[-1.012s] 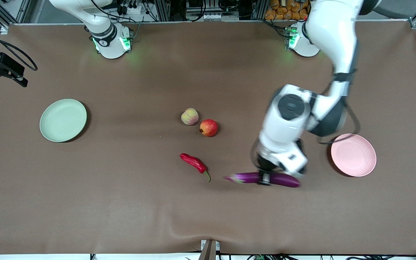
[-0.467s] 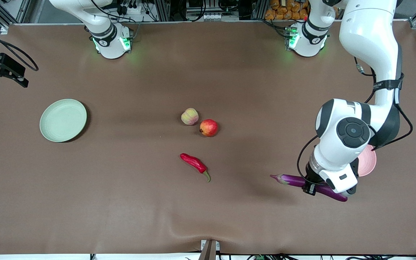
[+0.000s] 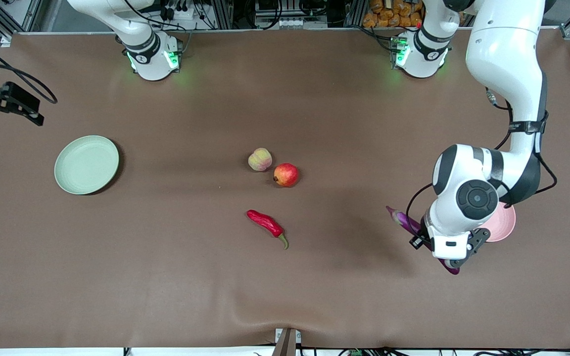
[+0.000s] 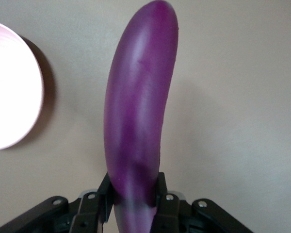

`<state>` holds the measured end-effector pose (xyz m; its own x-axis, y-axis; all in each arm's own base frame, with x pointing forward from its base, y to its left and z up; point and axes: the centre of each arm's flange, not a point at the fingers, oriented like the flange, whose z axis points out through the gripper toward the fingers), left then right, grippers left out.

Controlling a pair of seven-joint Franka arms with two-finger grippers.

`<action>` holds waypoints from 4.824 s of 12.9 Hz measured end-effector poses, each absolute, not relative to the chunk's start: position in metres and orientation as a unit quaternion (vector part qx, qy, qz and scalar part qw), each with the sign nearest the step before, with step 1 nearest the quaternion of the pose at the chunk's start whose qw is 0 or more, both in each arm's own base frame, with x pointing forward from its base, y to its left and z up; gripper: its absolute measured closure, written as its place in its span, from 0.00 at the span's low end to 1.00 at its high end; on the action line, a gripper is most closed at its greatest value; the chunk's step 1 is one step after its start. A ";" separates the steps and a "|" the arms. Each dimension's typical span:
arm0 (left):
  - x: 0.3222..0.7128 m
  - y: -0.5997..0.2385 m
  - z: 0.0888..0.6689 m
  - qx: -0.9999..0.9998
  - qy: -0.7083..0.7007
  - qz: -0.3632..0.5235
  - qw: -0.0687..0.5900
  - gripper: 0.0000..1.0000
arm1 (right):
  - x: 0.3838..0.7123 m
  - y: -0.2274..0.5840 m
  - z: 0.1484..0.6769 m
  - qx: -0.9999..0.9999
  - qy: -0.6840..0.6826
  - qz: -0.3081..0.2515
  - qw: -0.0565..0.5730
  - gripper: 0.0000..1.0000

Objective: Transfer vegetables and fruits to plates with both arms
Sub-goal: 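Carry the eggplant with the left gripper toward the pink plate, then lower the eggplant onto the pink plate while the right gripper reaches the peach, then grasp the pale peach with the right gripper, then place the peach on the green plate while the left gripper releases eggplant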

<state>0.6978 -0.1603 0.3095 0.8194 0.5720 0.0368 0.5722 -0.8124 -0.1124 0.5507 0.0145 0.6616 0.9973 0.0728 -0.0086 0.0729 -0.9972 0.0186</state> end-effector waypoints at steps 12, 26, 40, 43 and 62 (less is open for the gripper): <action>0.642 -0.036 0.298 -0.988 -0.116 0.079 0.072 0.63 | 0.610 0.193 0.470 0.983 0.093 -0.134 -0.080 0.00; 0.651 0.086 0.219 -0.991 0.010 0.049 0.124 0.63 | 0.477 0.426 0.243 0.990 0.084 -0.105 -0.028 0.00; 0.642 0.100 0.211 -0.988 0.028 0.083 0.124 0.63 | 0.476 0.424 0.207 0.993 0.063 -0.103 -0.012 0.16; 0.641 0.101 0.210 -0.987 0.032 0.091 0.129 0.63 | 0.509 0.375 0.247 0.986 0.036 -0.160 0.033 0.16; 0.664 -0.012 0.305 -0.985 0.017 0.075 0.157 0.00 | 0.511 -0.228 0.236 0.974 0.043 -0.218 -0.035 0.16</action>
<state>0.6643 -0.0118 0.3049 0.9881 -0.0094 -0.1537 -0.0566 -0.9504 -0.3060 0.5105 -0.2284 0.2361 0.9015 0.0991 -0.4212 0.0682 -0.9938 -0.0878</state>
